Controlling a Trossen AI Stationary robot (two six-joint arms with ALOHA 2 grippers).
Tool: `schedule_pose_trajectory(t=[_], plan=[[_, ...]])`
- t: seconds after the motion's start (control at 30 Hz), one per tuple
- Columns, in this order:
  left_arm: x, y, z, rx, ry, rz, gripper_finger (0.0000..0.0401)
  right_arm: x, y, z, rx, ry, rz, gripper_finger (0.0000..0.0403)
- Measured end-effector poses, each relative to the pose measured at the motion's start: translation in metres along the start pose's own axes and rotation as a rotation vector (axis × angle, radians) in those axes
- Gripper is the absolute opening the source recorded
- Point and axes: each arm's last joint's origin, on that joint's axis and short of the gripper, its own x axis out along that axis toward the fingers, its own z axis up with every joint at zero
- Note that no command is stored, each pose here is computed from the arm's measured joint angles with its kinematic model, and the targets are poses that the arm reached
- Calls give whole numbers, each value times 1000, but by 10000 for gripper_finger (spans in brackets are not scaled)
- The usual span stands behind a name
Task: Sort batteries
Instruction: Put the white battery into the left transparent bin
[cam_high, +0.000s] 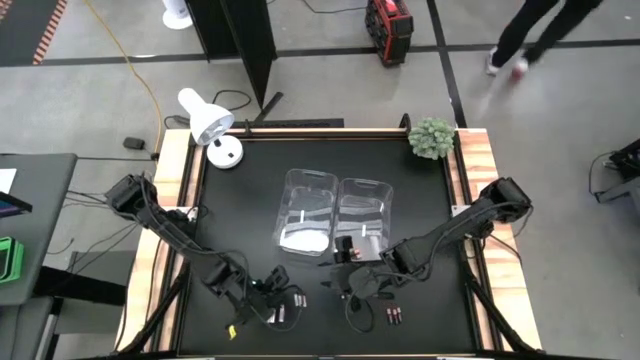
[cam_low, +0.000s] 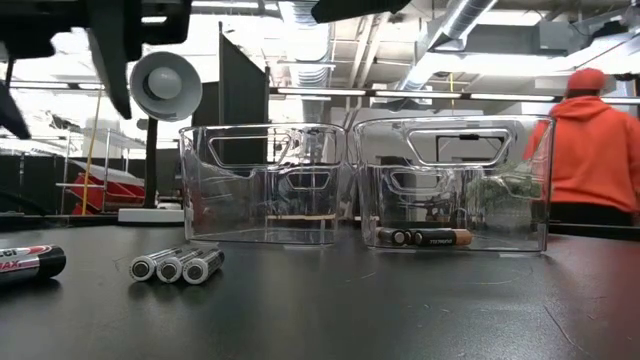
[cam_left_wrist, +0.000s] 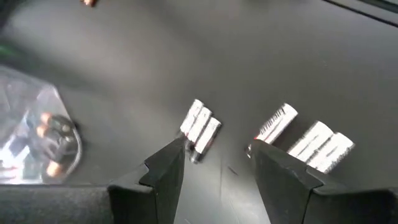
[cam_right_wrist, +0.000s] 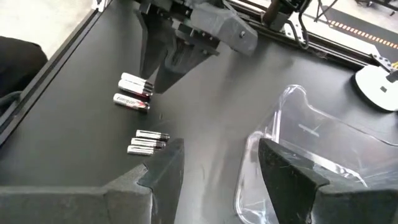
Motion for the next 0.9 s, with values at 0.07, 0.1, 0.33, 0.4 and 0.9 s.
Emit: schedule_pose_trajectory(t=[0.07, 0.1, 0.33, 0.4, 0.9], plan=[[6, -1, -1, 24, 9, -9, 180, 0, -1, -1, -3, 9, -2, 223], [9, -3, -3, 38, 18, -17, 180, 1, -1, -1, -4, 12, -4, 223], [33, -7, 4, 122, 50, -68, 180, 1, -2, -1, -11, 15, -8, 223], [35, -6, 10, 132, 31, -83, 180, 1, -2, -1, -11, 15, -8, 223], [43, -13, 9, 226, 83, -146, 180, 1, -2, -3, -18, 29, -7, 223]])
